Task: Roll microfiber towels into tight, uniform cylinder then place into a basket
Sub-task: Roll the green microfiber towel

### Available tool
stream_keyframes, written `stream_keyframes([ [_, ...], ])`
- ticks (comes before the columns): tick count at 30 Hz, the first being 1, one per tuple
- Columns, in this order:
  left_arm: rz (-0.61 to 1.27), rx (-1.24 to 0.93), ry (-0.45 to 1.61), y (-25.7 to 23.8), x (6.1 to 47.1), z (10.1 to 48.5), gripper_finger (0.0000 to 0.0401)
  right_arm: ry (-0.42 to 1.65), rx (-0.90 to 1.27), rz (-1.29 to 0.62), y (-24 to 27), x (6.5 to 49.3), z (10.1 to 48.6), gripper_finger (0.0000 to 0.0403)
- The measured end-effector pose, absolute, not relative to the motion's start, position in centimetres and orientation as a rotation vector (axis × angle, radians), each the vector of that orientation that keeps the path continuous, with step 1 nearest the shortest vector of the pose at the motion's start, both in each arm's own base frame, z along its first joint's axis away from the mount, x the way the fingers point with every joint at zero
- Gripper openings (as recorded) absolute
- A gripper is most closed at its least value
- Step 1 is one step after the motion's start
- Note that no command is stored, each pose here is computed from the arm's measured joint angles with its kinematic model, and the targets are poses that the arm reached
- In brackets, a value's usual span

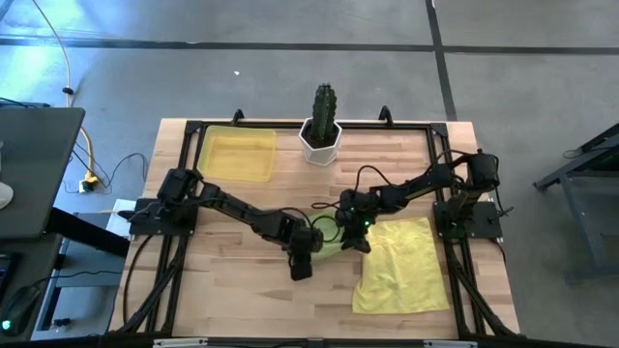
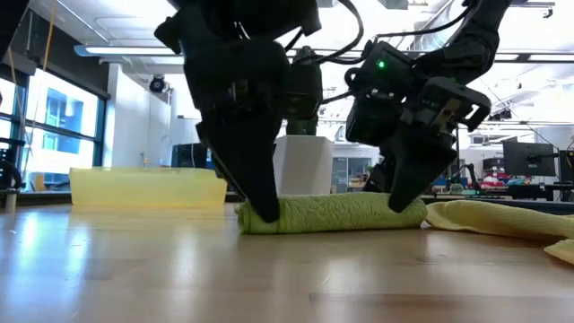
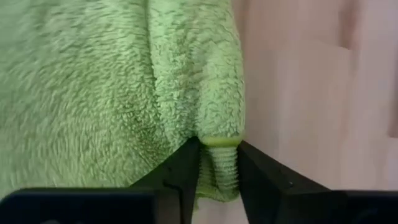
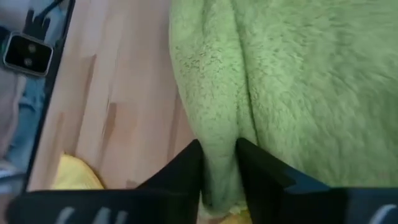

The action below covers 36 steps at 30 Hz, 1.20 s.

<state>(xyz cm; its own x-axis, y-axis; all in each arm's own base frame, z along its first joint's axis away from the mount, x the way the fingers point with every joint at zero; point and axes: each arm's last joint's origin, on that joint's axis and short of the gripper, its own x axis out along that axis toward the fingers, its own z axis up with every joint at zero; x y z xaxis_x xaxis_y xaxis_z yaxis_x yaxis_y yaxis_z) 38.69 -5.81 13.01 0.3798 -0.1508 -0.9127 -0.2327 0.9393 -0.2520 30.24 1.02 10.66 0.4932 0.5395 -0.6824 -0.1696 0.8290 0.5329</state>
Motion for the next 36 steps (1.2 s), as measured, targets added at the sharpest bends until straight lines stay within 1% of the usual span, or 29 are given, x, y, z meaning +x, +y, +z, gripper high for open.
stream_keyframes([
  [4, 0.023, -0.433, 1.212, -6.0, 38.6, 12.9, 0.0065, 0.941, 0.337, 0.469, 1.0, 29.7, 12.1, 0.0128],
  [7, 0.039, -0.463, 1.220, -5.9, 38.6, 12.9, 0.0049, 0.897, 0.227, 0.473, 1.1, 29.3, 13.6, 0.0140],
  [11, 0.040, -0.533, 1.231, -5.1, 38.6, 12.8, 0.0025, 0.840, -0.019, 0.487, 3.0, 29.0, 14.7, 0.0140],
  [15, 0.024, -0.569, 1.239, -4.4, 38.7, 12.8, 0.0006, 0.818, -0.289, 0.491, 5.9, 28.8, 14.5, 0.0134],
  [20, 0.017, -0.592, 1.243, -3.6, 38.7, 12.7, 0.0005, 0.823, -0.465, 0.358, 8.2, 28.4, 14.2, 0.0134],
  [22, 0.018, -0.600, 1.243, -3.3, 38.7, 12.7, 0.0005, 0.815, -0.489, 0.338, 8.8, 28.3, 14.2, 0.0134],
  [26, 0.005, -0.615, 1.242, -3.2, 38.8, 12.8, 0.0005, 0.808, -0.503, 0.358, 9.4, 28.2, 14.3, 0.0134],
  [29, 0.003, -0.620, 1.242, -3.2, 38.8, 12.8, 0.0005, 0.811, -0.445, 0.334, 9.5, 28.2, 14.2, 0.0138],
  [33, 0.004, -0.624, 1.239, -3.2, 38.8, 12.8, 0.0005, 0.831, -0.367, 0.293, 9.4, 28.4, 13.7, 0.0170],
  [36, 0.001, -0.626, 1.238, -3.2, 38.8, 12.8, 0.0005, 0.847, -0.384, 0.298, 9.4, 28.6, 12.9, 0.0204],
])
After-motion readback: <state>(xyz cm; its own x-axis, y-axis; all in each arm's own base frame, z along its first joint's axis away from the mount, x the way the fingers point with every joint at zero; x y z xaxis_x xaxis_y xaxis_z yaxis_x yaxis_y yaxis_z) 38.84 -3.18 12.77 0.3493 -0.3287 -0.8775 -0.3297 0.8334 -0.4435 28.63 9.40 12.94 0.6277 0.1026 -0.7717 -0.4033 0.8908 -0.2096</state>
